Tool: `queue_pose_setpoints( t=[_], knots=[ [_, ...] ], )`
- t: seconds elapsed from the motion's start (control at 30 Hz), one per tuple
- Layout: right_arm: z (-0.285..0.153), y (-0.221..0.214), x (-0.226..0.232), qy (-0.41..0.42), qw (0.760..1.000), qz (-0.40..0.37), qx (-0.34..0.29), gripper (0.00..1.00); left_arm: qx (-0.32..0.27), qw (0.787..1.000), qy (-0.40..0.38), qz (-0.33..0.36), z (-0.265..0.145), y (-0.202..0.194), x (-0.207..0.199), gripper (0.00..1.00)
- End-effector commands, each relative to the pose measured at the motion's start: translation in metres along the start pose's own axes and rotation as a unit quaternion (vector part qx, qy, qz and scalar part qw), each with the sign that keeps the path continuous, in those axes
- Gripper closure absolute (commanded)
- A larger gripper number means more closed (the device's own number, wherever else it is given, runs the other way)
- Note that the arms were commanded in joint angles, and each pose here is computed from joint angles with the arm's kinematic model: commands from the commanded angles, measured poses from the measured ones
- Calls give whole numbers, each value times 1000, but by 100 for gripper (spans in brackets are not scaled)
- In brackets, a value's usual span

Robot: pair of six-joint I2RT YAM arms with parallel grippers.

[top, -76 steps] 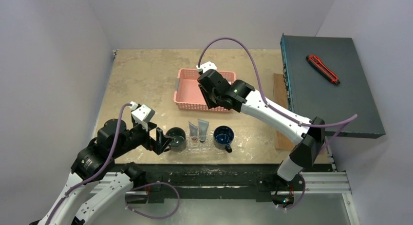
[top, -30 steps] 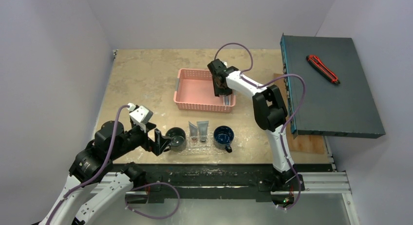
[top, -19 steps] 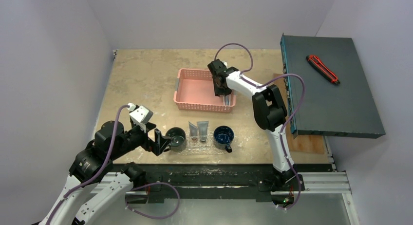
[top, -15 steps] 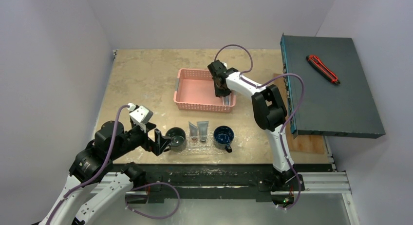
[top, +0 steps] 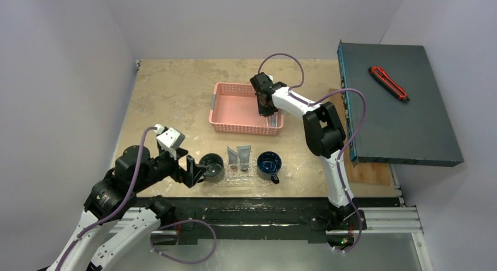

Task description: Prepare toiletry sets of a toothbrush and toothpaste on the tray

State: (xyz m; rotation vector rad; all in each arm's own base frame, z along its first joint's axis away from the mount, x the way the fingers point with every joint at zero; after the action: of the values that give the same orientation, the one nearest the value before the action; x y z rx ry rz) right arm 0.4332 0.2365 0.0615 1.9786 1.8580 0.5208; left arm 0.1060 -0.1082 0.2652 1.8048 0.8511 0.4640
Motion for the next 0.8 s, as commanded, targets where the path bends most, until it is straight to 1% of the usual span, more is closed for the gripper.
queue_pose_setpoints(
  t=[0.0, 0.5, 0.77],
  knots=[
    [-21, 16, 2, 19, 1000, 12, -19, 100, -7, 1000, -2, -2, 3, 4, 0, 0],
    [-78, 54, 6, 65, 993, 32, -96, 100, -6, 1000, 3, -3, 3, 3, 1, 0],
    [-127, 71, 9, 119, 982, 48, -141, 100, -4, 1000, 2, -3, 4, 3, 1, 0]
  ],
)
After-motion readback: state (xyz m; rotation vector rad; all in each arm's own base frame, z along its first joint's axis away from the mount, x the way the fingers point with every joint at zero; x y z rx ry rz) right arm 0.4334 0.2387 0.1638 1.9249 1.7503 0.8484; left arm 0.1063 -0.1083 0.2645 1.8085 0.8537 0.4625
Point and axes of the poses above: each gripper's point midway between its finger pads, its own z axis out along the fingers, its own x axis along the line the jaws close on, y = z × x, the point moved 4 cm from there along -z, back along the fingers, and after that the axes turned 9 degrees about z, right-handed, at the moved point
